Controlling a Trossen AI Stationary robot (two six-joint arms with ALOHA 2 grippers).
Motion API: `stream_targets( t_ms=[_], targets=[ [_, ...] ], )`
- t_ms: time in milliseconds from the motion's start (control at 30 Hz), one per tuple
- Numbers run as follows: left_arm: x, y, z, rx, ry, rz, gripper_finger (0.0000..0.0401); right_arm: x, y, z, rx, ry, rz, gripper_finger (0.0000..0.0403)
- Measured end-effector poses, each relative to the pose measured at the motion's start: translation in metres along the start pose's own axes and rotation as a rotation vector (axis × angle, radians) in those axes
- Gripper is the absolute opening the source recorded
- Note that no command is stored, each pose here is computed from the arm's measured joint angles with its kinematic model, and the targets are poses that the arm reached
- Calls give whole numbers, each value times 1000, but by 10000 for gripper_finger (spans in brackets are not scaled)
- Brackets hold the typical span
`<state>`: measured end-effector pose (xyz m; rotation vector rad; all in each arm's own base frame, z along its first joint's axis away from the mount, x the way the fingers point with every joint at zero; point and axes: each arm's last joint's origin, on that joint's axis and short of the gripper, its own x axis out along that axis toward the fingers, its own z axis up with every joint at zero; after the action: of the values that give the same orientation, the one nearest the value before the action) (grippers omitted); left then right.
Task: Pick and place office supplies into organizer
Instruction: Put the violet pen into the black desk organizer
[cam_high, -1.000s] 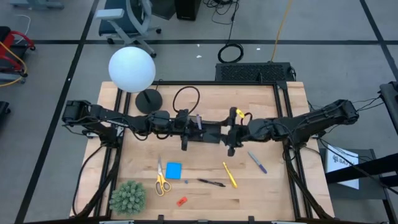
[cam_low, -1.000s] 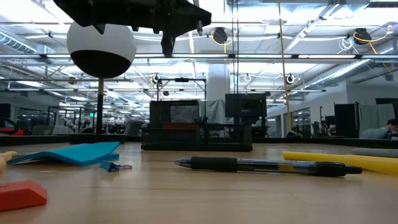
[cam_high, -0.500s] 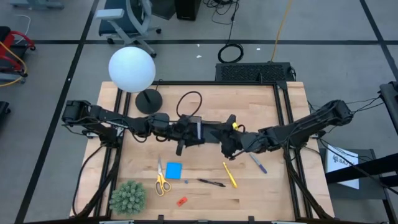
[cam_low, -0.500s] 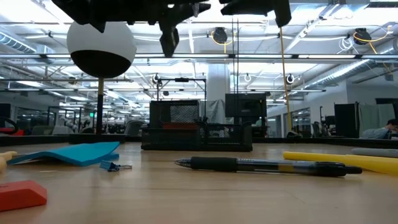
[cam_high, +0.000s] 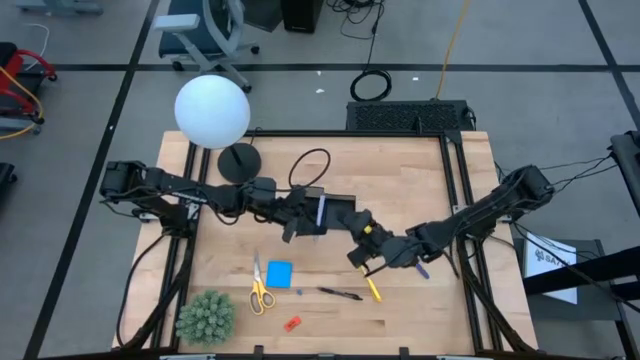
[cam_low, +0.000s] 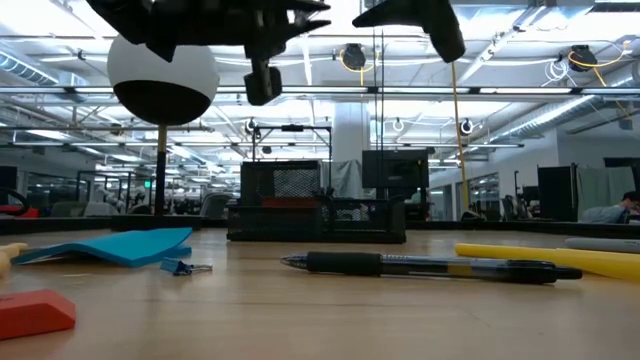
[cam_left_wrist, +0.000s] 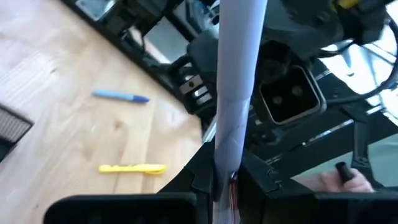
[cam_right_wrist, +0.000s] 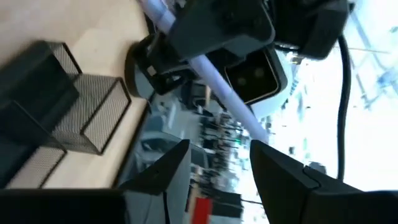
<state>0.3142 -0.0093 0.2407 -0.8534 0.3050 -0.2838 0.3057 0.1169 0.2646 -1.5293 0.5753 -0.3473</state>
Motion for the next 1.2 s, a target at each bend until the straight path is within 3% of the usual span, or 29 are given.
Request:
stream_targets(
  t_ms=[333, 567, 767, 1200],
  targets=[
    [1, 5, -11, -47, 97, 60, 38, 9, 13, 21, -161, 13, -76, 157],
    [4, -3, -16, -52, 104, 22, 39, 18, 29, 31, -270, 16, -87, 156],
    [6, -8, -22, -52, 116, 12, 40, 21, 30, 37, -268, -33, -140, 151],
    [9, -14, -26, -41, 95, 10, 41, 33, 32, 32, -274, -40, -141, 142]
  ],
)
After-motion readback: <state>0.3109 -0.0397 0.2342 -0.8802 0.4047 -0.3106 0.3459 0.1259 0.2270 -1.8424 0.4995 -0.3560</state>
